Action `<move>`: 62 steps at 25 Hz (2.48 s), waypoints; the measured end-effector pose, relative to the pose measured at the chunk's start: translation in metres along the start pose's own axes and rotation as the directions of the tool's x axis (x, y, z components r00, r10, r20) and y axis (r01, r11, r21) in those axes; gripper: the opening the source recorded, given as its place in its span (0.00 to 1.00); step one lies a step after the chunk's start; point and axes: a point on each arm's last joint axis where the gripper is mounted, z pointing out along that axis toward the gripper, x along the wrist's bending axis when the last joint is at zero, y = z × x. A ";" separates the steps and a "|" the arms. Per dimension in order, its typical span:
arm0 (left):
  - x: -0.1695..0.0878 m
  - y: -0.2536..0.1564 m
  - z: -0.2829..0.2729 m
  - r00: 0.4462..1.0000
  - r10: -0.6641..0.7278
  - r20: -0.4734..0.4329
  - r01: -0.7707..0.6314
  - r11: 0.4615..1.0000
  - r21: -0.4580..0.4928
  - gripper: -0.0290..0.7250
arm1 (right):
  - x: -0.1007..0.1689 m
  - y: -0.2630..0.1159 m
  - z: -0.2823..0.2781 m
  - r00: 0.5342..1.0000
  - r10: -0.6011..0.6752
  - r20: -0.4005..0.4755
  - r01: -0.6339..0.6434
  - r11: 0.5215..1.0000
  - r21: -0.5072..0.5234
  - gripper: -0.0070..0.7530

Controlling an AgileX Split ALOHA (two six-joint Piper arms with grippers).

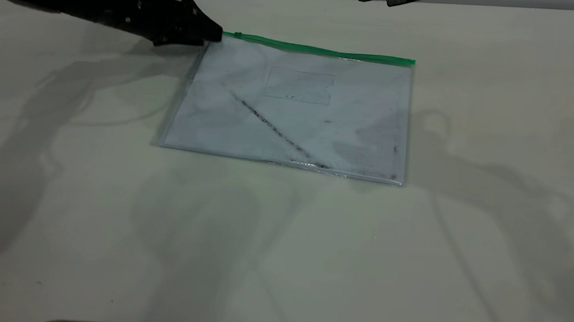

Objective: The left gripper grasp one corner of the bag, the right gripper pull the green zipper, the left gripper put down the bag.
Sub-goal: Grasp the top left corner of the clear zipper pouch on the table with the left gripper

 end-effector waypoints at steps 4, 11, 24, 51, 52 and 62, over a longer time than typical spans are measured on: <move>0.002 0.011 -0.006 1.000 -0.029 0.007 0.030 0.999 -0.025 0.72 | 0.000 0.000 0.000 1.000 0.000 -0.002 0.000 1.000 0.000 0.65; 0.003 0.000 -0.003 0.998 -0.045 0.038 0.044 0.999 0.031 0.72 | 0.000 0.000 0.000 1.000 0.000 -0.003 0.000 1.000 0.001 0.65; -0.018 -0.015 0.020 0.993 -0.033 0.117 0.022 0.995 0.094 0.72 | 0.002 0.000 0.000 1.000 0.001 -0.019 -0.001 1.000 0.003 0.65; -0.010 0.003 0.012 0.998 -0.018 0.067 0.016 0.999 0.028 0.81 | -0.005 -0.016 0.018 0.996 0.052 -0.068 -0.048 0.997 0.064 0.65; -0.012 0.003 0.013 0.997 -0.017 0.070 0.015 0.999 0.029 0.81 | -0.005 -0.016 0.018 0.996 0.054 -0.070 -0.049 0.997 0.063 0.65; -0.022 -0.013 0.035 0.994 -0.029 0.105 0.023 0.998 0.057 0.82 | -0.002 -0.016 0.018 0.994 0.058 -0.094 -0.052 0.997 0.063 0.65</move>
